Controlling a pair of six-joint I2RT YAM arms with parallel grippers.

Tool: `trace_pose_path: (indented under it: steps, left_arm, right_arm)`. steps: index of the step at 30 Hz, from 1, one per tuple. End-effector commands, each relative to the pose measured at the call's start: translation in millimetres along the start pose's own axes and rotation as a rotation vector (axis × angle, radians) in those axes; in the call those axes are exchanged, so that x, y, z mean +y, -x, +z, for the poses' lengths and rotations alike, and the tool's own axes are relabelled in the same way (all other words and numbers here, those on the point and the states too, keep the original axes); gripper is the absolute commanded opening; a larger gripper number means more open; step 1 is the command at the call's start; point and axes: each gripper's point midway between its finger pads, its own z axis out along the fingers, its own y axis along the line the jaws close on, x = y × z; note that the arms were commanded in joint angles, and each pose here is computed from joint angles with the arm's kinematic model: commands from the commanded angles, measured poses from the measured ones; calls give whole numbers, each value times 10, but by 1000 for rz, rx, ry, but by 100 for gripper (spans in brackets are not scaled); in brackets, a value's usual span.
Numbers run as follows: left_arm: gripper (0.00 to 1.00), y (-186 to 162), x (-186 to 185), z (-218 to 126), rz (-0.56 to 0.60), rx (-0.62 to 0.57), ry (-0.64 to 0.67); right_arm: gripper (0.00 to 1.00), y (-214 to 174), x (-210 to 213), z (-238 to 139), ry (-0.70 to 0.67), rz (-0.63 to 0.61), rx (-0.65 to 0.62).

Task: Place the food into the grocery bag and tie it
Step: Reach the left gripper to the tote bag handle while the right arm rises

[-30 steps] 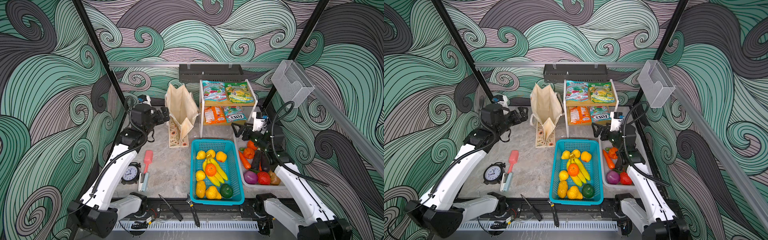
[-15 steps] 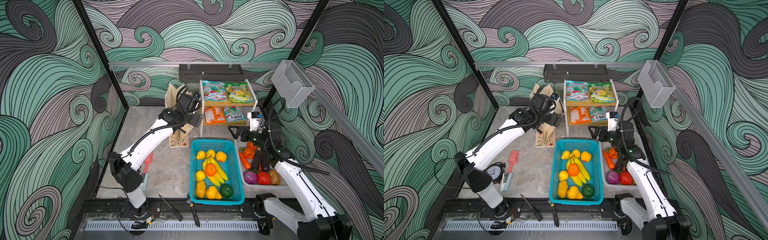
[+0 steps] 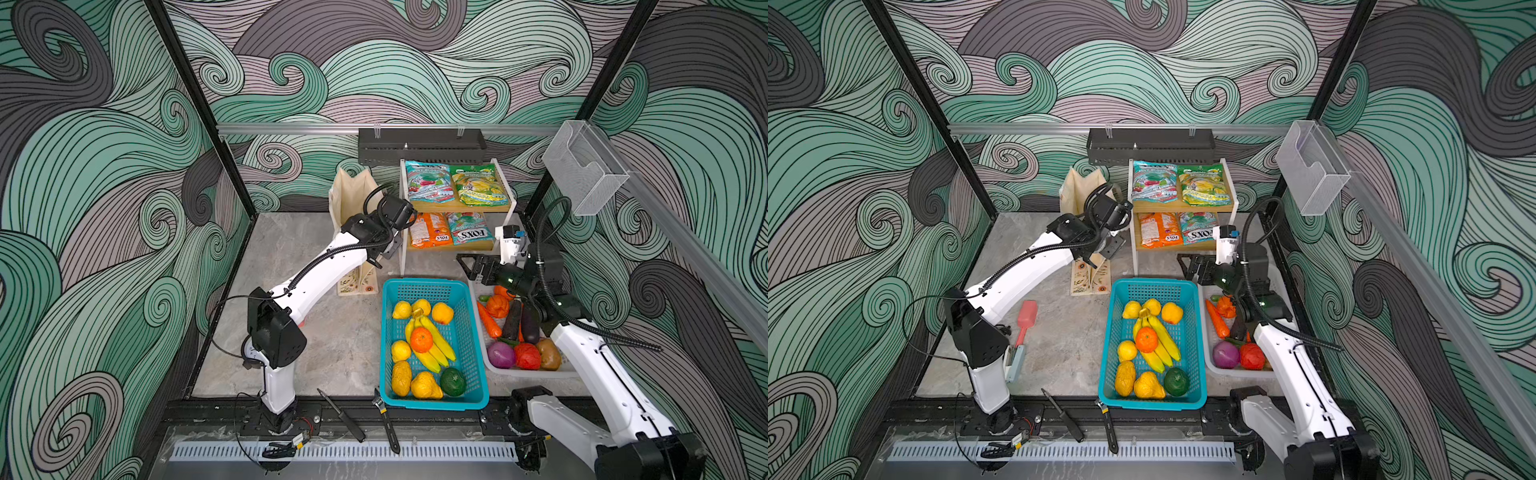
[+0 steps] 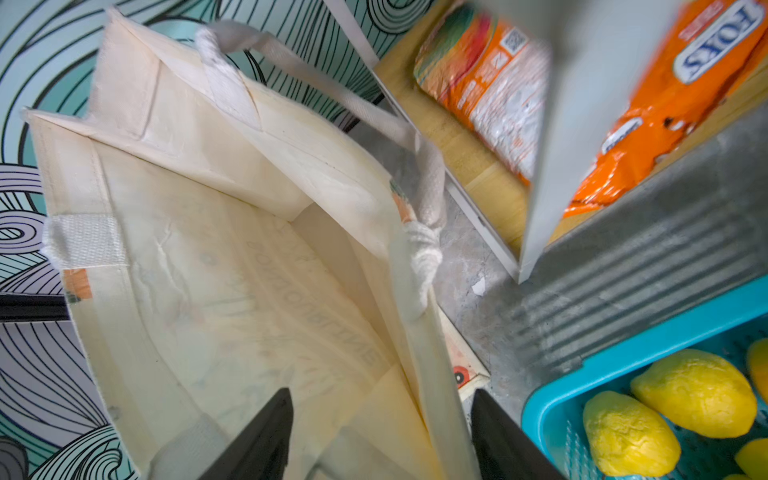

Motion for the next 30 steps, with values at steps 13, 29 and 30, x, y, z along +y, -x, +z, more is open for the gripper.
trace_pose_path:
  steps: [13,29,30]
  left_arm:
    - [11,-257,173,-309,-138,80,30]
    - [7,-1306,-310,-1161,-215,212,-128]
    - [7,-1344,-377,-1207,-206,205,-150]
  right_arm:
    - [97,101,138,-80,43,22,-25]
    - [95,34,297,87,115,48,22]
    - [95,18,322,97,121,48,33]
